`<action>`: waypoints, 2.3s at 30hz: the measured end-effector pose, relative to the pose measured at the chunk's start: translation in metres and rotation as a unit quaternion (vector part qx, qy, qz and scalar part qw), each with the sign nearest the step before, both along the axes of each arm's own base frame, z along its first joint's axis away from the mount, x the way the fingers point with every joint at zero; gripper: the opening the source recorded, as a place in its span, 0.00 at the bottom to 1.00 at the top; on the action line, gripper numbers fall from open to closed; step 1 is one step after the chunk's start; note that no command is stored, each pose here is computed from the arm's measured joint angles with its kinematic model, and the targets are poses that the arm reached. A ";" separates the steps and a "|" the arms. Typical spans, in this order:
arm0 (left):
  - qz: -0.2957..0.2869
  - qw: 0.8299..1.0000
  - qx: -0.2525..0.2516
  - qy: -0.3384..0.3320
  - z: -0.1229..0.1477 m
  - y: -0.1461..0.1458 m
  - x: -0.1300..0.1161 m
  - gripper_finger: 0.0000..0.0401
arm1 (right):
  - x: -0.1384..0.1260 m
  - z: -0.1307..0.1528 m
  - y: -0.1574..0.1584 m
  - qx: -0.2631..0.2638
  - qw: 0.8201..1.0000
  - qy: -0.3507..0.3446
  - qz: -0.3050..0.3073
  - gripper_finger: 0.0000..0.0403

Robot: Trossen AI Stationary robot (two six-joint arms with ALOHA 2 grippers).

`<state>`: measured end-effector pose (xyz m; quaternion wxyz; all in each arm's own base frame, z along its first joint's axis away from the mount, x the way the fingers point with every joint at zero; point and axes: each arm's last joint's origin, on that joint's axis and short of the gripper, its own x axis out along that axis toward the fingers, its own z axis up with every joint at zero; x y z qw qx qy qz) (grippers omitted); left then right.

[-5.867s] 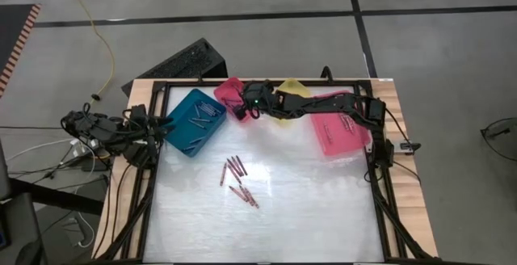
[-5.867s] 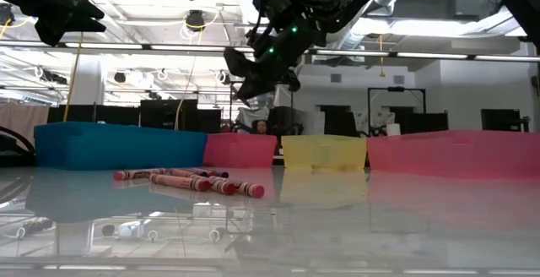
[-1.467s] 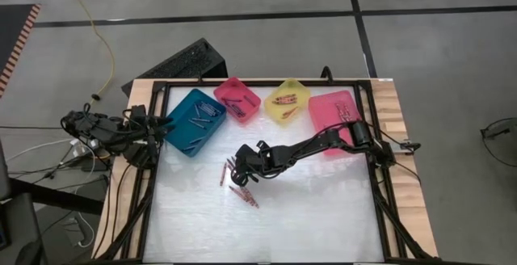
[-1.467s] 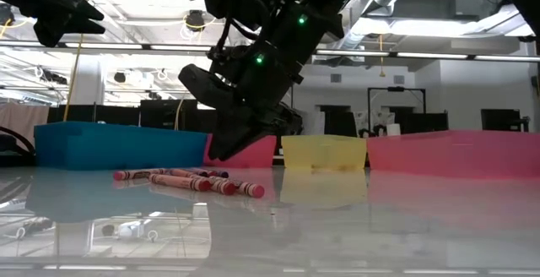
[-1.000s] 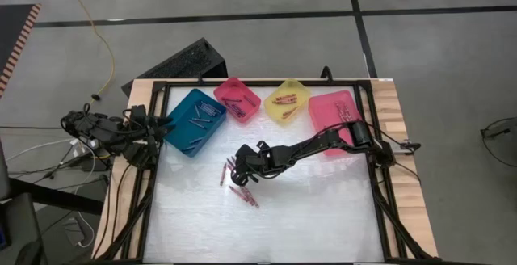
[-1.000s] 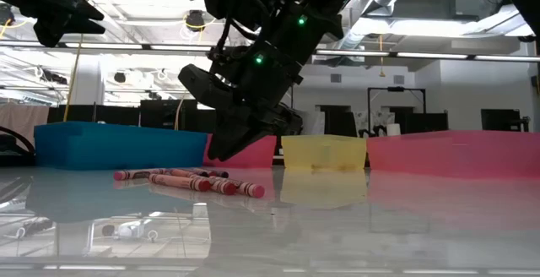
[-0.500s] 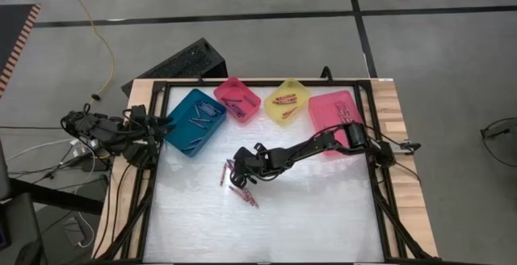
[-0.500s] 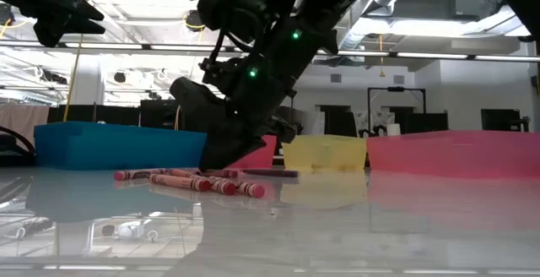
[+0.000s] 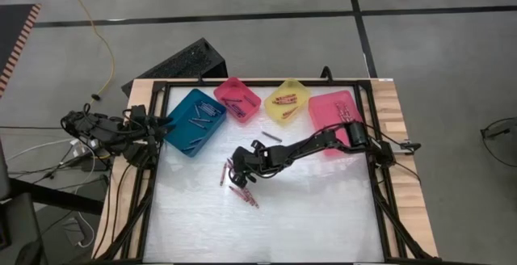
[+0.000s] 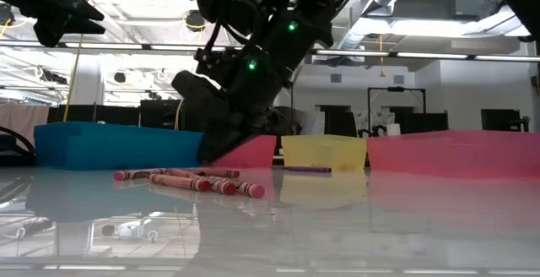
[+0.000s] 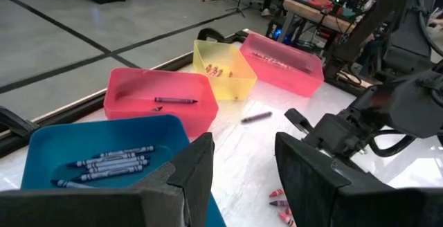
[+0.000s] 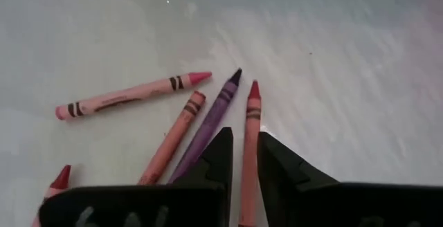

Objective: Sort crayons
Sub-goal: Put the red crayon into the yellow bin

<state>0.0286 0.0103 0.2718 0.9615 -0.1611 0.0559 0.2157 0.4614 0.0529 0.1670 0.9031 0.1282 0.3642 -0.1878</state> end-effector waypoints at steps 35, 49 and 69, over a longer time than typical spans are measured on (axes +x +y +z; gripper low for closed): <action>0.000 1.000 0.000 0.000 0.000 0.000 0.000 0.36 | -0.011 0.005 -0.015 -0.067 0.995 0.064 0.037 0.16; 0.001 1.000 0.000 0.000 0.000 0.000 0.000 0.36 | -0.012 0.008 -0.027 -0.095 0.991 0.076 0.062 0.24; 0.002 1.000 0.000 0.000 0.000 0.000 0.000 0.36 | -0.015 -0.002 -0.039 -0.077 0.991 0.102 0.045 0.29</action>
